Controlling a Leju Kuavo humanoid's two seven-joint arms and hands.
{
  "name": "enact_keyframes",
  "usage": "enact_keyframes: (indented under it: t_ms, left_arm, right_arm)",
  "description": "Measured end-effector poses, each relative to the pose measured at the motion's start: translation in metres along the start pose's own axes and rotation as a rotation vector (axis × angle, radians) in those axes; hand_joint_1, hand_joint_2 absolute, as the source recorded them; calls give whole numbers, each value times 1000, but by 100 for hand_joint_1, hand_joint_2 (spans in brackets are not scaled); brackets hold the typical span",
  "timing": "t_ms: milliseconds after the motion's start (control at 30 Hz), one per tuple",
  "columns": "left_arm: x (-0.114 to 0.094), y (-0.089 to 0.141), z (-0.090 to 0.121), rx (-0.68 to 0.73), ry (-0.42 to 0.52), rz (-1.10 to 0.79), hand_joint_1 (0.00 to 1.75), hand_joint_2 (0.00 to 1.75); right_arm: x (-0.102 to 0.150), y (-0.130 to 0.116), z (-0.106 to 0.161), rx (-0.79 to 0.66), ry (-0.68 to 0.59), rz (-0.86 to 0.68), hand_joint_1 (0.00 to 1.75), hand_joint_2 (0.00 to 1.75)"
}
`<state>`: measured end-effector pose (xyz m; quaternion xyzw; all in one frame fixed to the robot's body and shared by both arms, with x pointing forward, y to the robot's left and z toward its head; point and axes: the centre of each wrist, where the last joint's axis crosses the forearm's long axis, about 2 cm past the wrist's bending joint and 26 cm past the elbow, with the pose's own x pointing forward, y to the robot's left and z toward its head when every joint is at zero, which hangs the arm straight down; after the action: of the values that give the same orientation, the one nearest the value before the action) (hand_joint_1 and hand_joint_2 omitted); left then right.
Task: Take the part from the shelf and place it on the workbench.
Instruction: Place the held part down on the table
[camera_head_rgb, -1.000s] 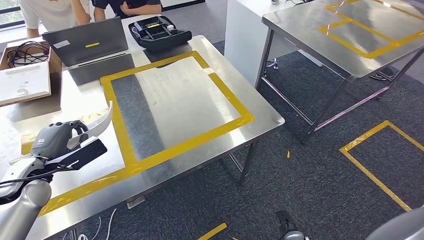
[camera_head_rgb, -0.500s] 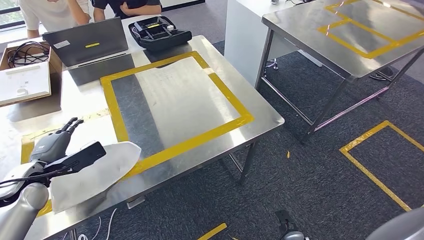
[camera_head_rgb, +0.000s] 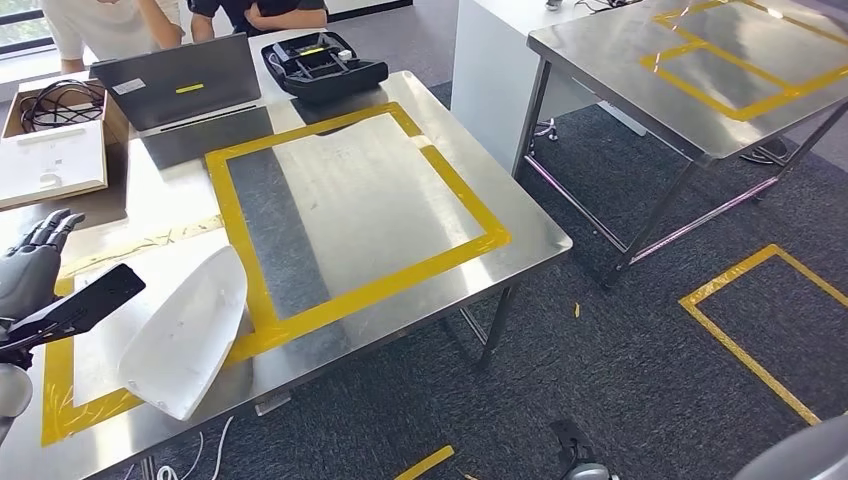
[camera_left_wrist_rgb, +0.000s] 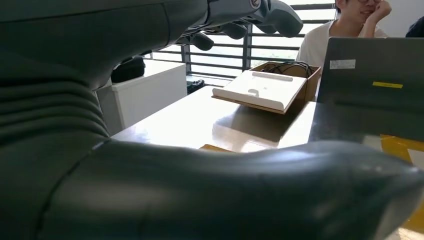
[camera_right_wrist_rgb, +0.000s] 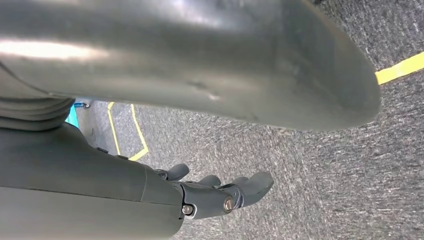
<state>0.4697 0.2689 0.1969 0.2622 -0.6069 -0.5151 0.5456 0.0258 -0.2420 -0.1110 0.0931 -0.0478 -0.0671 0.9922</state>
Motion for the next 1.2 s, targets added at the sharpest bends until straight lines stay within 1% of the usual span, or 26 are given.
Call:
enact_keyframes:
  t_ms: [100,267,333,633,767,967,1100,1167,1200]
  left_arm:
    - [-2,5,0,35,-7,2,0,0]
    - [-5,26,-2,89,-12,0,0,0]
    - [-7,31,-2,99,-12,-2,0,0]
    - [-15,37,1,120,-12,-32,0,0]
    - [-16,53,1,146,-25,-87,0,0]
    - [-20,72,1,180,-9,-144,0,0]
    - [-36,81,9,211,52,-189,0,0]
    - [-47,93,14,231,83,-216,0,0]
    - [-52,102,16,244,97,-233,0,0]
  right_arm:
    - [0,0,0,-3,-8,-1,0,0]
    - [0,1,0,-1,-15,-1,0,0]
    - [1,1,0,-1,-17,-1,0,0]
    - [1,1,0,-4,-14,2,0,0]
    - [1,5,0,-4,-10,-1,0,0]
    - [1,5,0,-5,2,-5,0,0]
    - [2,2,0,-10,2,-2,0,0]
    - [2,2,0,-10,3,-1,0,0]
    - [3,2,0,-10,2,0,0,0]
